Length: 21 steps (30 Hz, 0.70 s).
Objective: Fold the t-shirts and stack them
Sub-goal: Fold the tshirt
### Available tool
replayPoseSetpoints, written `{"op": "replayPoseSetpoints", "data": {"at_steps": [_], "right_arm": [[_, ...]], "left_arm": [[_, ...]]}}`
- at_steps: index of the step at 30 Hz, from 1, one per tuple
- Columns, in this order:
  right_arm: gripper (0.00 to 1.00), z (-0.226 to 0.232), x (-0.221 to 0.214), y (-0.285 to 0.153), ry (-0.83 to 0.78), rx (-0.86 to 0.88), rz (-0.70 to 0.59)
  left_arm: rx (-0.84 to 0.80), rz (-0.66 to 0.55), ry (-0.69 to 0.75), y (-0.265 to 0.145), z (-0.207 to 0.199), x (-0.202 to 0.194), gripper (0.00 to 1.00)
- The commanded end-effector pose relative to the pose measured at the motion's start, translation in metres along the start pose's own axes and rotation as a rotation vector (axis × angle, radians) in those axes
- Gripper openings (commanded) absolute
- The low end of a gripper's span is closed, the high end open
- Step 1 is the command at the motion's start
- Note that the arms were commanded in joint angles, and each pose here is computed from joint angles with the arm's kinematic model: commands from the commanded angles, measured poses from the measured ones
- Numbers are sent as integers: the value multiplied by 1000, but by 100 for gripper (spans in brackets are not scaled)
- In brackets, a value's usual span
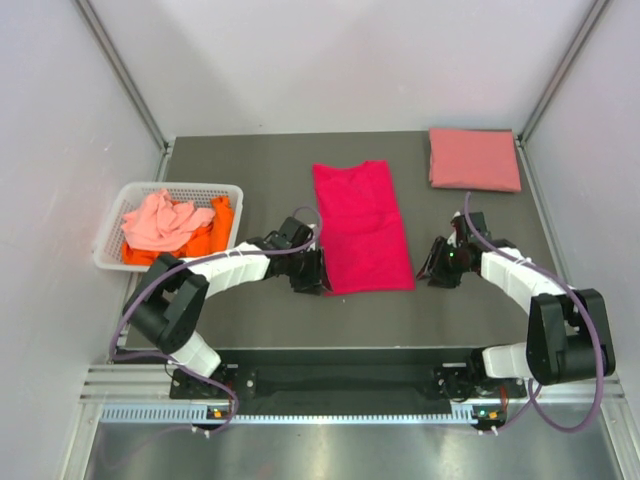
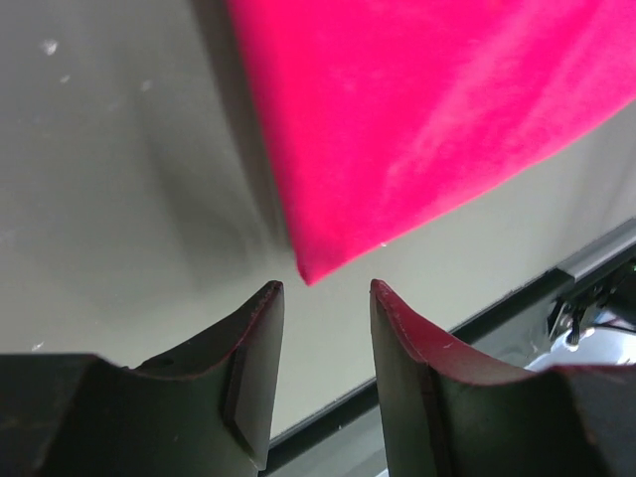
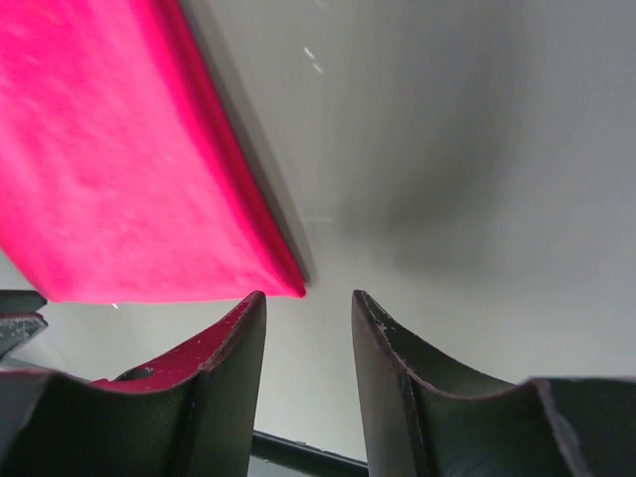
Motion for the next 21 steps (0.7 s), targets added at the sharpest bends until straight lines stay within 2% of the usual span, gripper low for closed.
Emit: {"op": "replayPoseSetpoints", "data": {"at_steps": [1,12,21], "right_arm": [[41,9,-1,5,25,66,-30],[41,5,-21,19,26,75,-2],[39,1,-26,31,40,60,-3]], "left_arm": [[-74,-61,-39,1,-9,4,45],[-58,-39,-68,16,-7,-1,44],[0,-35,-88,25,4,-3,32]]}}
Point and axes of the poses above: each gripper's point midway between its finger pads, its own y axis out along the fingers, its own z axis along the line the jaws close on, x = y × z, the point moved 6 cm from there along -y, back along the fingers, and after that the axes turned 4 degrees about -y, right-handed, at the moved point
